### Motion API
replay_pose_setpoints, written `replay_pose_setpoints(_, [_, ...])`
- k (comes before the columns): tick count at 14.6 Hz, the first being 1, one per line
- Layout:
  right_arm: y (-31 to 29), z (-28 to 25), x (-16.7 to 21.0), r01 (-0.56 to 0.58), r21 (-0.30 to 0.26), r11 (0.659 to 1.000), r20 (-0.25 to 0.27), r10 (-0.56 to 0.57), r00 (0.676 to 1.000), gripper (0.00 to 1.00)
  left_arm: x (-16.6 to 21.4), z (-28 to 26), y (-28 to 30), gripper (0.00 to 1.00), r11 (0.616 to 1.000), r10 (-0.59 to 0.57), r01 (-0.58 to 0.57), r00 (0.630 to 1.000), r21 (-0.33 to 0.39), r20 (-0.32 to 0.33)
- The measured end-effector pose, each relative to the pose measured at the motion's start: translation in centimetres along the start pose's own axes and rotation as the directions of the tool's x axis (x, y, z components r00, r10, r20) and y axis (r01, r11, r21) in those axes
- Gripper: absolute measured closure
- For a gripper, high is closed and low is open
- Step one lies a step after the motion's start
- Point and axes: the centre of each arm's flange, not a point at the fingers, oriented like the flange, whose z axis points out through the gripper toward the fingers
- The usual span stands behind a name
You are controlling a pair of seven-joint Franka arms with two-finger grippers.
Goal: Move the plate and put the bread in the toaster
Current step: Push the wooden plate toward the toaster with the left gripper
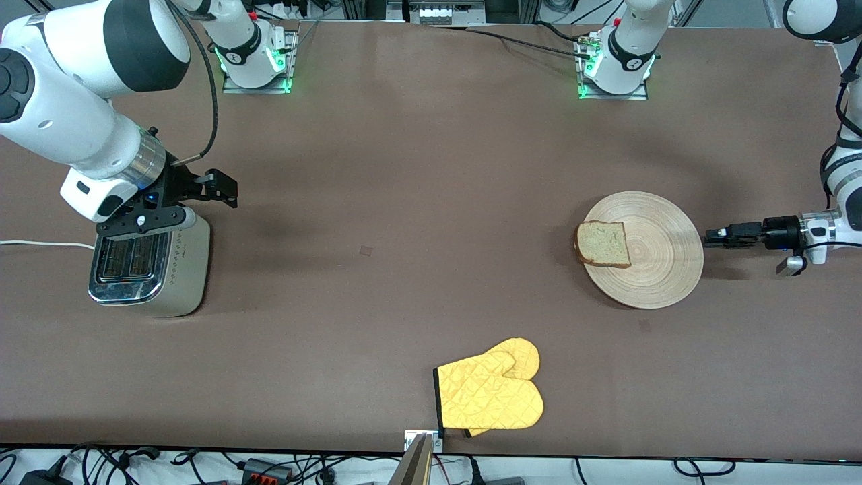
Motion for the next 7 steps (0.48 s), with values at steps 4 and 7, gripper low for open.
replay_pose_setpoints(4, [0.0, 0.0, 0.1, 0.000, 0.000, 1.000, -0.005, 0.000, 1.000, 0.00, 0.2, 1.6, -0.2, 0.59, 1.000, -0.006, 0.006, 1.000, 0.009, 0.011])
replay_pose_setpoints(7, [0.0, -0.1, 0.1, 0.000, 0.000, 1.000, -0.006, 0.000, 1.000, 0.00, 0.0, 2.8, -0.4, 0.70, 1.000, -0.015, 0.015, 1.000, 0.010, 0.022])
